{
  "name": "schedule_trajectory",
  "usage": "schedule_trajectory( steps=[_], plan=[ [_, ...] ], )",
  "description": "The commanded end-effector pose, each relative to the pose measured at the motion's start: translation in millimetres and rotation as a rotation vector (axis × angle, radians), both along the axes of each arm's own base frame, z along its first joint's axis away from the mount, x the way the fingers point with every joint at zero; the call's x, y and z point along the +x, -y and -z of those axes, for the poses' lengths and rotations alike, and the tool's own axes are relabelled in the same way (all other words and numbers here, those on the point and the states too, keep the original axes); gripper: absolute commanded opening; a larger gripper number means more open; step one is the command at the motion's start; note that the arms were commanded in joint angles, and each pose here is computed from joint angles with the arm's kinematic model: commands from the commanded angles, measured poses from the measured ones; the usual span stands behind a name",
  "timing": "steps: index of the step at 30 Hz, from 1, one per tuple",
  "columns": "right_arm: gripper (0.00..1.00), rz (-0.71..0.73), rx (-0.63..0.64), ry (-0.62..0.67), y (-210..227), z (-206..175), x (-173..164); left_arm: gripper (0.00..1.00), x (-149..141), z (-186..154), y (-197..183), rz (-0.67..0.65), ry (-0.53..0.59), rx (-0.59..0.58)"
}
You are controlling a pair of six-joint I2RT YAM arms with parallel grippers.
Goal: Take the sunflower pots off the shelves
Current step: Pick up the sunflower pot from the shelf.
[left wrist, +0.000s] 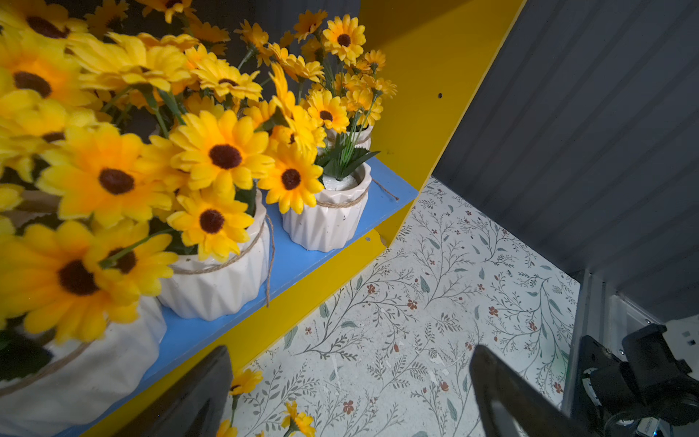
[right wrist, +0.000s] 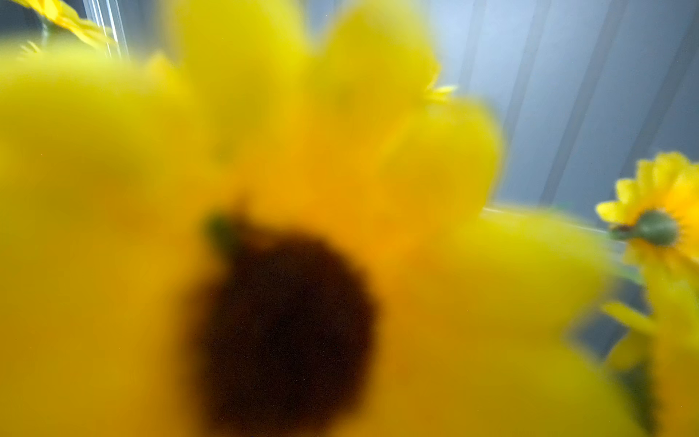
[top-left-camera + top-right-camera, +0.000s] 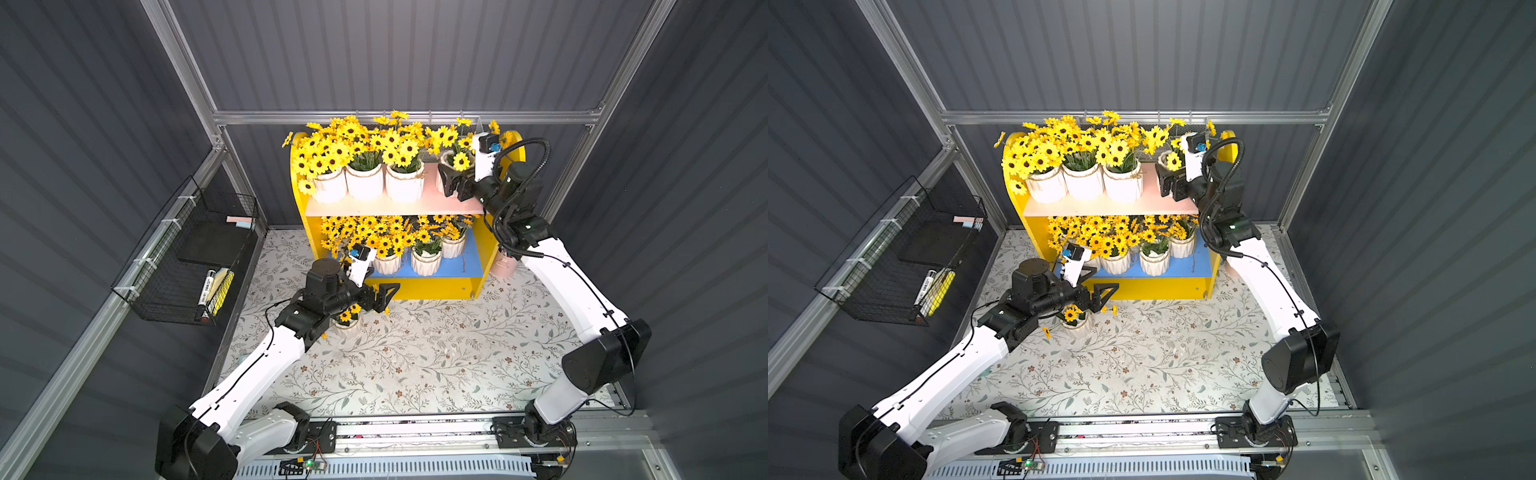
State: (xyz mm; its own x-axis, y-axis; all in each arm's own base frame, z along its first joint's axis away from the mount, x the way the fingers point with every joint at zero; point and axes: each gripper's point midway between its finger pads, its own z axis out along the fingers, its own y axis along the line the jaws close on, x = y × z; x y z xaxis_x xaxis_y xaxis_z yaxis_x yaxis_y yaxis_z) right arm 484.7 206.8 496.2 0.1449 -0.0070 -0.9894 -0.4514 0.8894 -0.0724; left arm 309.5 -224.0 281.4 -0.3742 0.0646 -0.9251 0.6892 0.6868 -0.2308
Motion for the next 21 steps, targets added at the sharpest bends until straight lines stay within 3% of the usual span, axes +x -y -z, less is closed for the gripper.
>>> schedule_trajectory(
  steps=[1,13,17,21],
  plan=[
    [0.99,-0.018,0.0,-0.017,-2.6,0.9,4.8,0.99,-4.7,-6.3,2.8,0.026,0.028,-0.011],
    [0.98,0.007,-0.021,-0.039,-2.7,15.4,18.3,0.99,-6.5,-8.6,2.9,0.033,0.035,-0.011],
    [0.75,-0.013,-0.025,-0.024,-4.9,12.5,13.1,1.0,-6.4,-9.3,1.9,0.027,0.036,-0.01],
    [0.27,-0.032,-0.02,0.01,-4.7,3.9,1.2,0.99,-6.5,-10.2,0.2,0.019,0.042,-0.008]
  ],
)
